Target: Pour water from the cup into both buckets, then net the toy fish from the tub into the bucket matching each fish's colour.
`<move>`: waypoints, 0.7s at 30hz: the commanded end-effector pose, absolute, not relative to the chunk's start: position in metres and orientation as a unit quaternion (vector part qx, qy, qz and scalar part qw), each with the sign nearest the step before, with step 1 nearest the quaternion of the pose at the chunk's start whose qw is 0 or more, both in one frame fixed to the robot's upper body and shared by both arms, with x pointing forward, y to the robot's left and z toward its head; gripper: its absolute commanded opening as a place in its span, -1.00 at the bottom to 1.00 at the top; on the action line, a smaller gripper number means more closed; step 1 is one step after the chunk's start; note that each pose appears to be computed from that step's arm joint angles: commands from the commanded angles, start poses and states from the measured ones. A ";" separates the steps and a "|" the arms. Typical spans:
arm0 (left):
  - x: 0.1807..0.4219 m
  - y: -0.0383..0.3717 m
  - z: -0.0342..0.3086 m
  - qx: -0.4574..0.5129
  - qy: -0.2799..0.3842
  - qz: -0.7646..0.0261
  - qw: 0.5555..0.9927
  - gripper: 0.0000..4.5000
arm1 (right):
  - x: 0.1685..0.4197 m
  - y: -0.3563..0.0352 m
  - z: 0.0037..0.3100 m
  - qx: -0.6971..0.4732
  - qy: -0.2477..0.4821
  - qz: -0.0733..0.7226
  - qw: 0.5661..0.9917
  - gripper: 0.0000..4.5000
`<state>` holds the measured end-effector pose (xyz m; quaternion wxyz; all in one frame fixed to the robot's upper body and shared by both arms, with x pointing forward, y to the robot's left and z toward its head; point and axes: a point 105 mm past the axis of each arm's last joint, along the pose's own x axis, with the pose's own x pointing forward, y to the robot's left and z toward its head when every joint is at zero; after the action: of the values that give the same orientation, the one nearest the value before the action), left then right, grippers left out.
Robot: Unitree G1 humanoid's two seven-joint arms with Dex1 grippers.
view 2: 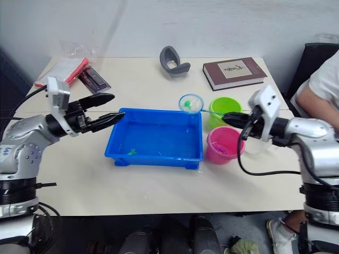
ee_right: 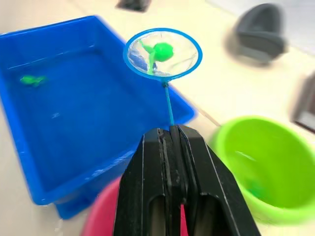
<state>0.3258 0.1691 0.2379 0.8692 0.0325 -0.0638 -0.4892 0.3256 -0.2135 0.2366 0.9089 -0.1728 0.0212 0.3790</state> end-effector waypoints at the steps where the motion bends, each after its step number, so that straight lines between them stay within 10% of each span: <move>1: 0.328 0.167 0.243 0.038 -0.076 -0.489 0.868 0.98 | 0.326 -0.244 0.255 -0.202 0.003 0.322 0.925 -1.00; 12: 0.309 0.132 0.222 0.023 -0.045 -0.560 0.827 0.98 | 0.347 -0.296 0.238 -0.490 -0.047 0.200 0.847 -1.00; 21: 0.312 0.122 0.216 0.046 -0.095 -0.538 0.837 0.98 | 0.357 -0.297 0.219 -0.704 -0.119 0.129 0.688 -1.00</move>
<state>0.3160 0.1233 0.2029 0.8398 0.0257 -0.0584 -0.5391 0.3580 -0.2987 0.1992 0.7213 -0.6711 -0.0769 0.1535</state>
